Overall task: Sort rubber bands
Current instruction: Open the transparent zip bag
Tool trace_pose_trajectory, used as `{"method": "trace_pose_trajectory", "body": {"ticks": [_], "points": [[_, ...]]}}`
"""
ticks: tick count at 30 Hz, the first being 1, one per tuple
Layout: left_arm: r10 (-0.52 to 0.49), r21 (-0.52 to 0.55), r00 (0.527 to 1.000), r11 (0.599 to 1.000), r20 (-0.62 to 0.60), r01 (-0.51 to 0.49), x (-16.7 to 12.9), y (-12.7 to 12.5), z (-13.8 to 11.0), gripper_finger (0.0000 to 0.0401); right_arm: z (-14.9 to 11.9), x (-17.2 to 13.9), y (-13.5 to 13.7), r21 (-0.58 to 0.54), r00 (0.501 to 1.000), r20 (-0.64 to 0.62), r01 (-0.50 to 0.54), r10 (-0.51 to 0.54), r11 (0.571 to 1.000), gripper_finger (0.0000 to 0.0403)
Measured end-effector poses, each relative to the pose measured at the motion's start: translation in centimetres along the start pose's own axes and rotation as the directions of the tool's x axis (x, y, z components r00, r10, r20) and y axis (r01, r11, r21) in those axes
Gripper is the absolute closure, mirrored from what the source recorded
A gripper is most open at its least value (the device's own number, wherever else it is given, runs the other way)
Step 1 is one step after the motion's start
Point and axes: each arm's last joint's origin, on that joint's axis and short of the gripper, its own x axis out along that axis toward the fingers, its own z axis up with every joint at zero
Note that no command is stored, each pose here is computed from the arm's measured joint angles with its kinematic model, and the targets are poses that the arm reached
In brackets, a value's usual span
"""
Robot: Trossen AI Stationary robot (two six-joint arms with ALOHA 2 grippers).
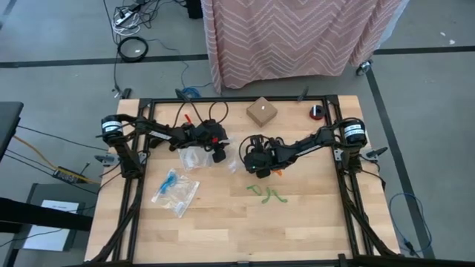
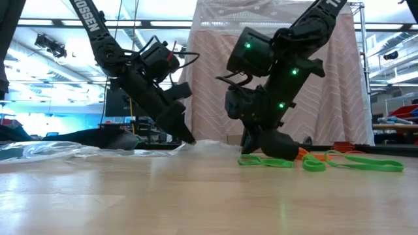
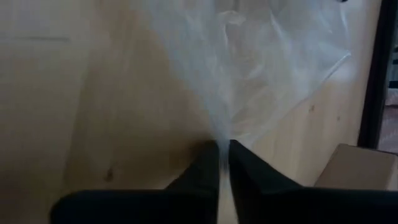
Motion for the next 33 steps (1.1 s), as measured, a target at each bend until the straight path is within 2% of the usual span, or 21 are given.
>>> {"method": "trace_pose_trajectory", "body": {"ticks": [5, 9, 15, 19, 25, 28, 33], "points": [[0.000, -0.037, 1.000, 0.999, -0.004, 0.000, -0.2, 0.0, 0.1, 0.0272, 0.0, -0.1, 0.2, 0.026, 1.000, -0.006, 0.012, -0.012, 1.000, 0.0397], [0.009, -0.040, 1.000, 0.999, 0.009, -0.009, -1.7, 0.2, 1.2, 0.0272, -0.2, -0.1, 0.2, 0.094, 0.999, -0.036, 0.024, -0.021, 0.995, 0.0400], [0.060, 0.034, 0.993, 0.997, 0.098, -0.064, -6.0, 0.6, 4.1, 0.0272, -0.6, -0.1, 0.0, 0.210, 0.997, -0.074, 0.013, 0.002, 0.978, 0.0402], [0.061, 0.129, 0.990, 0.989, 0.126, -0.077, -9.0, 0.7, 4.8, 0.0272, -0.2, -0.2, -0.6, 0.294, 0.994, -0.073, -0.060, 0.085, 0.954, 0.0402], [-0.032, 0.243, 0.994, 0.970, 0.109, 0.005, -11.4, 0.2, 4.8, 0.0272, 1.9, -1.2, -2.4, 0.384, 0.974, -0.004, -0.207, 0.226, 0.900, 0.0403], [-0.106, 0.327, 0.992, 0.942, 0.071, 0.078, -11.9, -0.3, 4.4, 0.0272, 3.1, -2.0, -3.3, 0.356, 0.954, 0.032, -0.290, 0.298, 0.888, 0.0403], [-0.205, 0.417, 0.979, 0.892, 0.025, 0.176, -12.8, -0.9, 3.9, 0.0272, 4.3, -4.0, -5.4, 0.282, 0.937, 0.048, -0.345, 0.346, 0.895, 0.0403]]}}
